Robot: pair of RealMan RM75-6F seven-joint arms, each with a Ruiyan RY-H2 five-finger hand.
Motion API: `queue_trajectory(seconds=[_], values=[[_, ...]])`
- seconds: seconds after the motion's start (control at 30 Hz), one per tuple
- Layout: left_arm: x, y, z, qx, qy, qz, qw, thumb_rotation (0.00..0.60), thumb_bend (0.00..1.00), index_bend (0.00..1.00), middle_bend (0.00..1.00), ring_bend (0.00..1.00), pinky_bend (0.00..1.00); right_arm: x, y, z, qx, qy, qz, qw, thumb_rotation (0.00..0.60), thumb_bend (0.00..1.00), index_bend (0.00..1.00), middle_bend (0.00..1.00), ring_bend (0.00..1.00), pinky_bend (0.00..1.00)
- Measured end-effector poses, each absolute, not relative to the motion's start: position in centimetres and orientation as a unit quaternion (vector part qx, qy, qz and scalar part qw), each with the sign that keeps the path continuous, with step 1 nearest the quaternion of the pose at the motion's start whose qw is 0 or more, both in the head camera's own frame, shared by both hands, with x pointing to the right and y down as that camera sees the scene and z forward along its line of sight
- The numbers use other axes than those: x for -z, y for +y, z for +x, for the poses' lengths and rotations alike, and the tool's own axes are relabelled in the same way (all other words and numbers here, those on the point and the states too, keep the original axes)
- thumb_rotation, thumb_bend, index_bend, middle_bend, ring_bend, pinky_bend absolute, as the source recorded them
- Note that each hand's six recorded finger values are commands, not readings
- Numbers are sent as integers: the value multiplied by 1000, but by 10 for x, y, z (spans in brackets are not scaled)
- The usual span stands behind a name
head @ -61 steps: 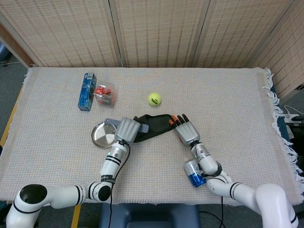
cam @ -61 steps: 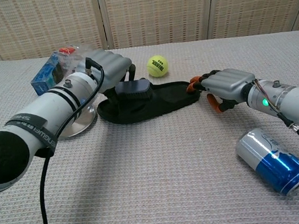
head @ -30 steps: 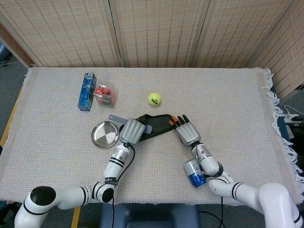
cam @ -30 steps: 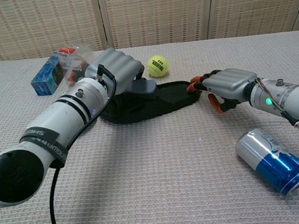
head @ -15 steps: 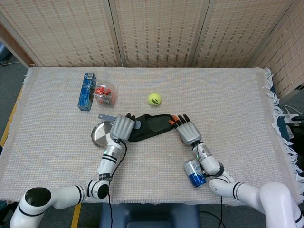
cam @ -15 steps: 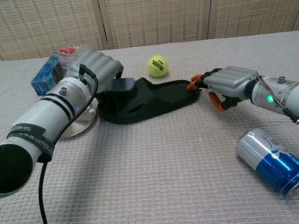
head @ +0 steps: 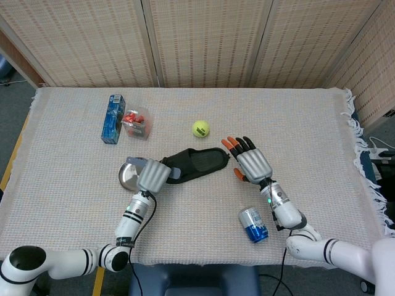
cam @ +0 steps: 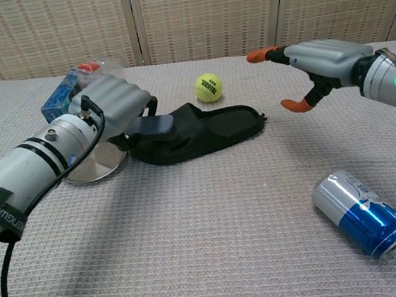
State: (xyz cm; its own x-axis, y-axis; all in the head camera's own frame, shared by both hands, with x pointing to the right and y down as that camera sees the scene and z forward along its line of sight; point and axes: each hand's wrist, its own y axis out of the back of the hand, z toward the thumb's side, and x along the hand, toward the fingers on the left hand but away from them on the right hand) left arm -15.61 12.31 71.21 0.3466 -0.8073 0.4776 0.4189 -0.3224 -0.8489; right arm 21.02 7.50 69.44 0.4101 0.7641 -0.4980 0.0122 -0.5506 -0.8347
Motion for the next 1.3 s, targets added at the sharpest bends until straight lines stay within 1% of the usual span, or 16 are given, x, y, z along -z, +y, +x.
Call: queue_trajectory(seconds=[0.07, 0.2, 0.33, 0.53, 0.57, 0.7, 0.77, 0.83, 0.93, 1.03, 1.3], values=[[-716, 123, -170, 561, 157, -591, 558, 600, 420, 489, 570, 678, 941, -676, 71, 218, -466, -276, -740, 400, 600, 325, 0, 0, 0, 0], [-724, 123, -194, 588, 154, -581, 541, 600, 420, 479, 562, 677, 942, -651, 72, 231, -457, -287, -735, 410, 600, 316, 0, 0, 0, 0], [-736, 121, -219, 619, 145, -569, 522, 600, 421, 457, 552, 677, 941, -644, 76, 239, -463, -285, -730, 414, 600, 316, 0, 0, 0, 0], [-746, 124, -237, 640, 122, -552, 520, 600, 420, 443, 538, 677, 941, -644, 78, 241, -469, -280, -730, 409, 600, 316, 0, 0, 0, 0], [-746, 124, -237, 640, 122, -552, 520, 600, 421, 411, 513, 677, 940, -644, 78, 241, -469, -280, -730, 410, 600, 317, 0, 0, 0, 0], [-746, 126, -234, 638, 122, -561, 514, 600, 424, 227, 353, 669, 938, -645, 77, 240, -472, -281, -729, 409, 600, 316, 0, 0, 0, 0], [-745, 126, -231, 635, 120, -567, 511, 600, 423, 168, 296, 666, 937, -648, 78, 241, -477, -276, -728, 408, 600, 316, 0, 0, 0, 0], [-745, 126, -231, 635, 116, -569, 509, 600, 422, 130, 252, 661, 935, -649, 78, 242, -479, -276, -727, 408, 600, 316, 0, 0, 0, 0], [-746, 127, -233, 639, 111, -568, 507, 600, 422, 105, 213, 654, 933, -648, 77, 242, -479, -279, -727, 404, 600, 316, 0, 0, 0, 0], [-745, 125, -234, 642, 109, -566, 505, 600, 422, 96, 196, 652, 933, -647, 77, 243, -480, -279, -726, 407, 600, 316, 0, 0, 0, 0], [-735, 128, -227, 630, 113, -581, 503, 600, 422, 70, 146, 652, 933, -640, 74, 247, -479, -291, -721, 407, 600, 316, 0, 0, 0, 0]])
